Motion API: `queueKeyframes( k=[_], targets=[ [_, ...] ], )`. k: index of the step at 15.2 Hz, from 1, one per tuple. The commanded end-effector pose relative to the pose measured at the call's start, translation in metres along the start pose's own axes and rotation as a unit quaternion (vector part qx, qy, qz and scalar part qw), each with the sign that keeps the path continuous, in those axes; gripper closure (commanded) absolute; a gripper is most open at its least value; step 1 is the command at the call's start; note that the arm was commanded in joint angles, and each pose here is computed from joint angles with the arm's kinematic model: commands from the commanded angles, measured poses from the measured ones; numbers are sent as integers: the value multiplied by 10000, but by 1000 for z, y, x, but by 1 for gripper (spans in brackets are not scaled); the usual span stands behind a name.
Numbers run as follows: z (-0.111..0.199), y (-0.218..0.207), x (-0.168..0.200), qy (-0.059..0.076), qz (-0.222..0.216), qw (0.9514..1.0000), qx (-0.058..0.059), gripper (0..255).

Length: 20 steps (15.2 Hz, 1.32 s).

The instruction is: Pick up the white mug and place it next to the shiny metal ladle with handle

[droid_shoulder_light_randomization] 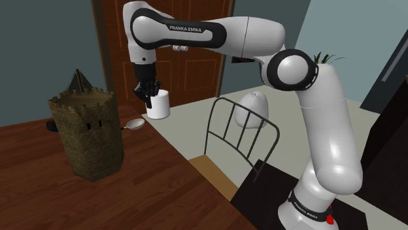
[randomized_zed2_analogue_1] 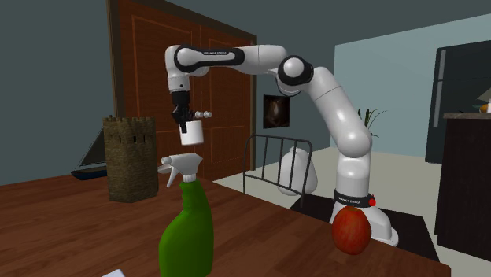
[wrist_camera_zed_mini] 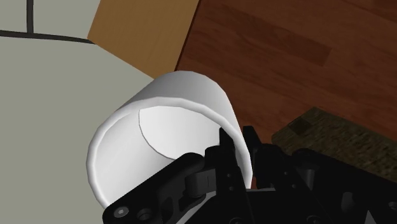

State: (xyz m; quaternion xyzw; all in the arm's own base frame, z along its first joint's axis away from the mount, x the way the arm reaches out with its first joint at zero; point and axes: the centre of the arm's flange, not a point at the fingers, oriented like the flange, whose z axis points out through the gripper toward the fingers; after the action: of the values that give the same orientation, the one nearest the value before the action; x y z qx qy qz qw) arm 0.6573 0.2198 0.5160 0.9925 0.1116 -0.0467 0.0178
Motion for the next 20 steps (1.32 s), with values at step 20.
queueKeyframes(
  k=[20],
  targets=[
    [109,-1,14,4,0,10000,-1,255]
  ],
)
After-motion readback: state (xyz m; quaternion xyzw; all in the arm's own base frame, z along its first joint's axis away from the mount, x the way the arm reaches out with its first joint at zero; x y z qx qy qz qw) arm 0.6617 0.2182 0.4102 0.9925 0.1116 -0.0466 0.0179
